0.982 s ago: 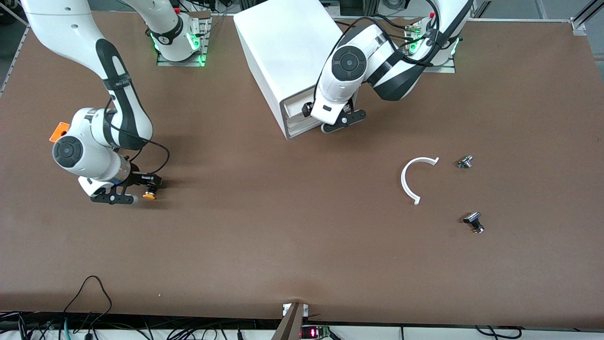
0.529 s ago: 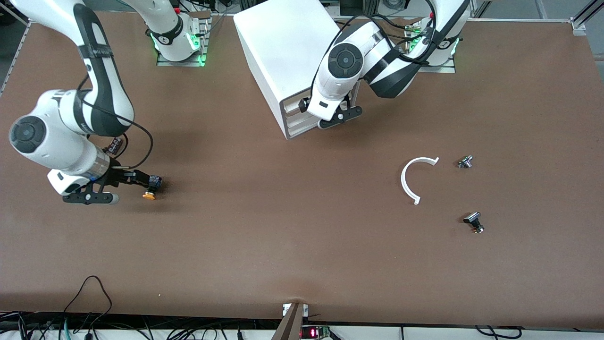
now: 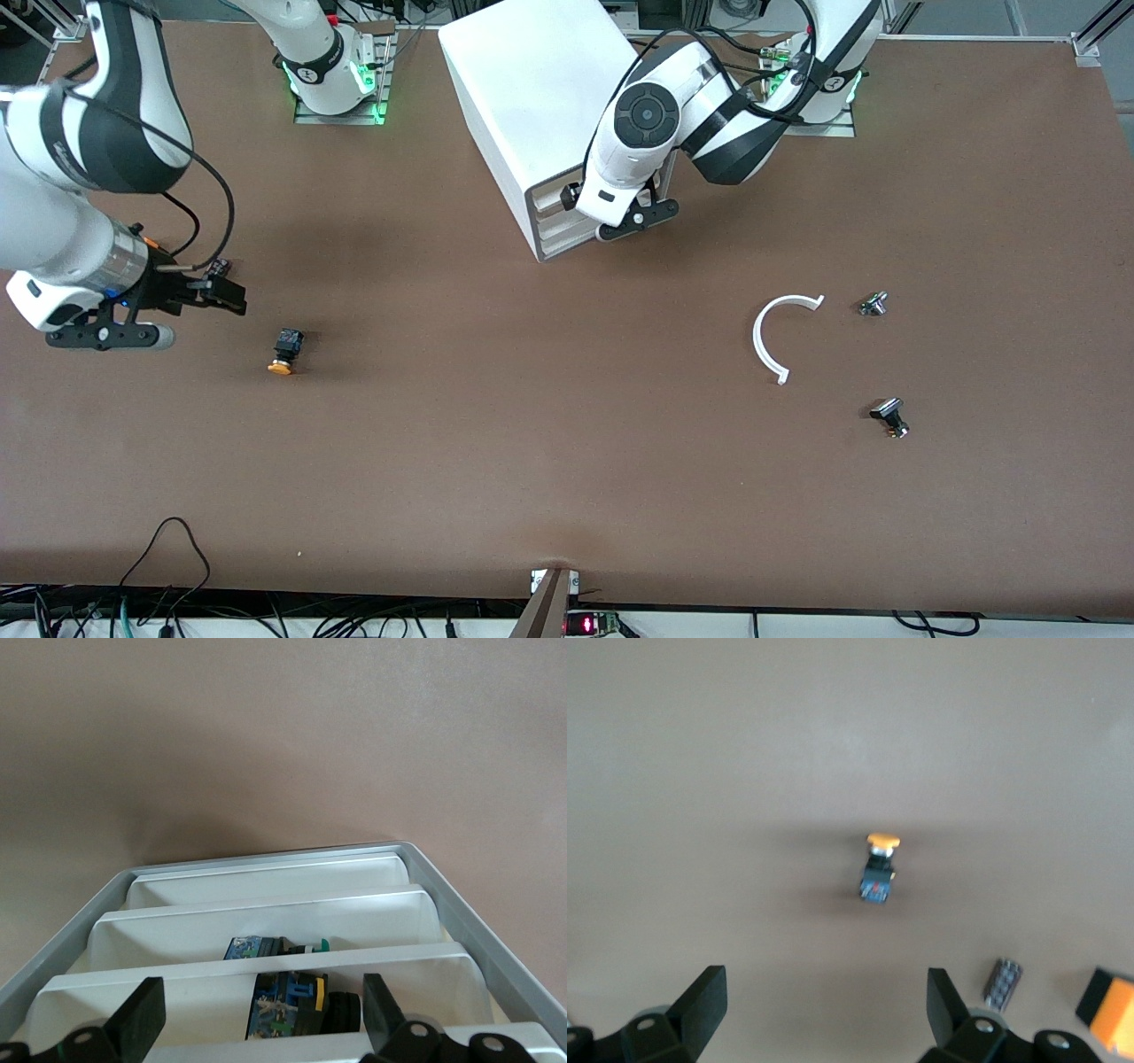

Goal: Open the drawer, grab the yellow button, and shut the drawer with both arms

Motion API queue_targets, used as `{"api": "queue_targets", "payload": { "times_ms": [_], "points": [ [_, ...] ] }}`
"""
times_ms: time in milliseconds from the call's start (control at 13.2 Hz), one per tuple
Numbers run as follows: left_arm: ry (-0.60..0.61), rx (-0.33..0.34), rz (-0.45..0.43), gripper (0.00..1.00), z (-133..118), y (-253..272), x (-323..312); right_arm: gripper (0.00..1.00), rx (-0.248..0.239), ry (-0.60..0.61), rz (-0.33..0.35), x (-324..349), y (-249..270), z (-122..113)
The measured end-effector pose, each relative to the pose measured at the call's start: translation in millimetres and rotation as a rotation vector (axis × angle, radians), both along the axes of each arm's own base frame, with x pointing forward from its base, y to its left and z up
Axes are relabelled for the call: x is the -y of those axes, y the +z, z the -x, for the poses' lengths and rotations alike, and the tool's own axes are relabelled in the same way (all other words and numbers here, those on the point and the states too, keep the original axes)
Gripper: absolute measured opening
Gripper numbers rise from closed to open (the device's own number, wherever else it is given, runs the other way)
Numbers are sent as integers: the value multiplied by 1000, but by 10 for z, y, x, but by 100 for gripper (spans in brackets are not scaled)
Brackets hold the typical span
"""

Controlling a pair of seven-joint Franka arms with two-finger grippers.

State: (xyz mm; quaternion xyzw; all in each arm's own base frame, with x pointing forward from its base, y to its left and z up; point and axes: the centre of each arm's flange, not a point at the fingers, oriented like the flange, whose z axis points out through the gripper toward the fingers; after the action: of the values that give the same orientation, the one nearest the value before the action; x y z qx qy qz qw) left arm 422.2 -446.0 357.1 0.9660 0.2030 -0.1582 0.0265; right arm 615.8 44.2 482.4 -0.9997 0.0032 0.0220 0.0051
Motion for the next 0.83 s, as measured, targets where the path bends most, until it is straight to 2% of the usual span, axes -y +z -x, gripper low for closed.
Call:
{"api": "queue_targets", "payload": {
  "times_ms": [151,302,453,831],
  "points": [
    [-5,0,1,98,22,2,21,100,-3,-30,11,-193,293,109],
    [-19,-4,2,98,94,6,77,100,22,-24,20,-310,581,222],
    [-20,-4,2,98,101,8,83,100,63,-25,22,-272,885,343],
    [-17,-2,6,98,65,46,72,100,88,-59,22,-54,1368,648]
  ]
}}
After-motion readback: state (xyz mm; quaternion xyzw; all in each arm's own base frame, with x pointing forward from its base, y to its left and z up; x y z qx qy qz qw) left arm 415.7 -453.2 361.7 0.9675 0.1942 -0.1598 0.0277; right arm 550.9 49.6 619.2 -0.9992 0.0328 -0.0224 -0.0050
